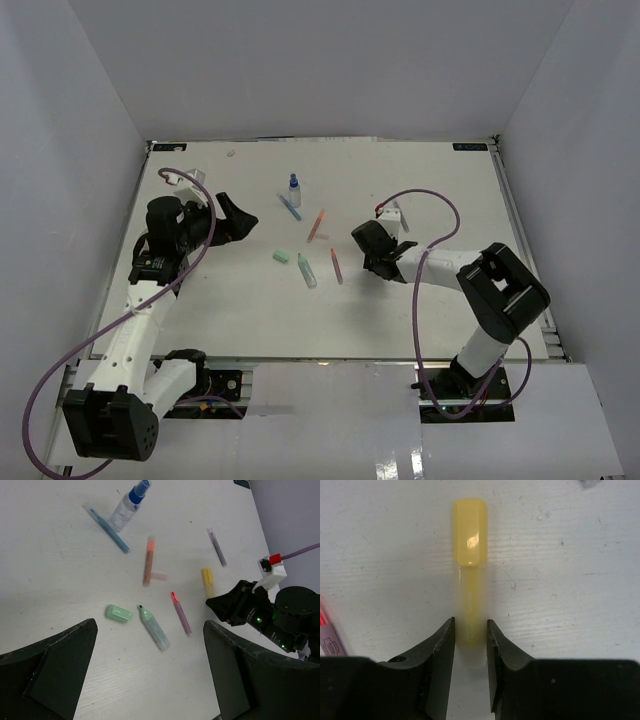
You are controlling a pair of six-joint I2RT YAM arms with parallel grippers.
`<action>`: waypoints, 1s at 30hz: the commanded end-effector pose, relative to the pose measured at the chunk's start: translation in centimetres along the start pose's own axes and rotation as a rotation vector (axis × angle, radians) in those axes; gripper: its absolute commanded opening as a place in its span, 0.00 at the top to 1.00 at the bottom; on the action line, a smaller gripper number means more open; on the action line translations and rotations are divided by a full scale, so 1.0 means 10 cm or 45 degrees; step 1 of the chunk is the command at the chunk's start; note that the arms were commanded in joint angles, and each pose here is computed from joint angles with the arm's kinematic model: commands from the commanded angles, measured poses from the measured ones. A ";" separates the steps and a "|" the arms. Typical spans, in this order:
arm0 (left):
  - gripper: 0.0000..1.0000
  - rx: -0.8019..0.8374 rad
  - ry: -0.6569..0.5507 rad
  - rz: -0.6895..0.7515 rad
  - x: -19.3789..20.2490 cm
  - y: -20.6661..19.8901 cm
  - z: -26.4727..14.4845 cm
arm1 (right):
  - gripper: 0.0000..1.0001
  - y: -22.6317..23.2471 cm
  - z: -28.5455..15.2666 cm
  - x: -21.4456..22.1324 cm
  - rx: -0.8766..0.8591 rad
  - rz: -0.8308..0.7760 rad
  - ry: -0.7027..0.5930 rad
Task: Sort the stationery into containers
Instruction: Pick up the pen from the center of the board.
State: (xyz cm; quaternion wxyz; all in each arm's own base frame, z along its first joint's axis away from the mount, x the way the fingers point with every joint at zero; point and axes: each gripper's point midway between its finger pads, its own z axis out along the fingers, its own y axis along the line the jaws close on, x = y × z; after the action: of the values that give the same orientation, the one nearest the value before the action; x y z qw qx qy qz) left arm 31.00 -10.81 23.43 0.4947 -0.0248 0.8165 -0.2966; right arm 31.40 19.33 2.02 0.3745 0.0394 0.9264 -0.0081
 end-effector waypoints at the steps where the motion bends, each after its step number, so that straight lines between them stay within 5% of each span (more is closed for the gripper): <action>1: 0.02 0.138 0.041 -0.050 0.01 -0.30 -0.05 | 0.71 -0.10 -0.07 0.18 -0.027 -0.104 0.062; 7: 0.02 0.271 0.131 -0.127 0.09 -0.73 -0.01 | 0.85 0.17 -0.37 -0.07 -0.305 -0.245 -0.163; 18: 0.02 0.370 0.308 -0.140 0.34 -1.38 0.27 | 0.84 0.92 -1.72 -0.57 -1.064 -0.553 -0.765; 25: 0.04 0.352 0.361 -0.107 0.51 -1.71 0.51 | 0.83 1.01 -2.14 -0.68 -1.248 -0.624 -0.899; 30: 0.20 0.336 0.399 -0.096 0.59 -1.81 0.61 | 0.82 1.00 -2.19 -0.69 -1.258 -0.634 -0.917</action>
State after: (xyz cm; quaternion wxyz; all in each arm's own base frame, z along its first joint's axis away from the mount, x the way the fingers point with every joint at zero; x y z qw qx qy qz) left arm 27.92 -30.18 24.05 0.3269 0.0638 0.8431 -0.4222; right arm 22.40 29.35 20.39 0.5952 -0.3452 0.6579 0.3062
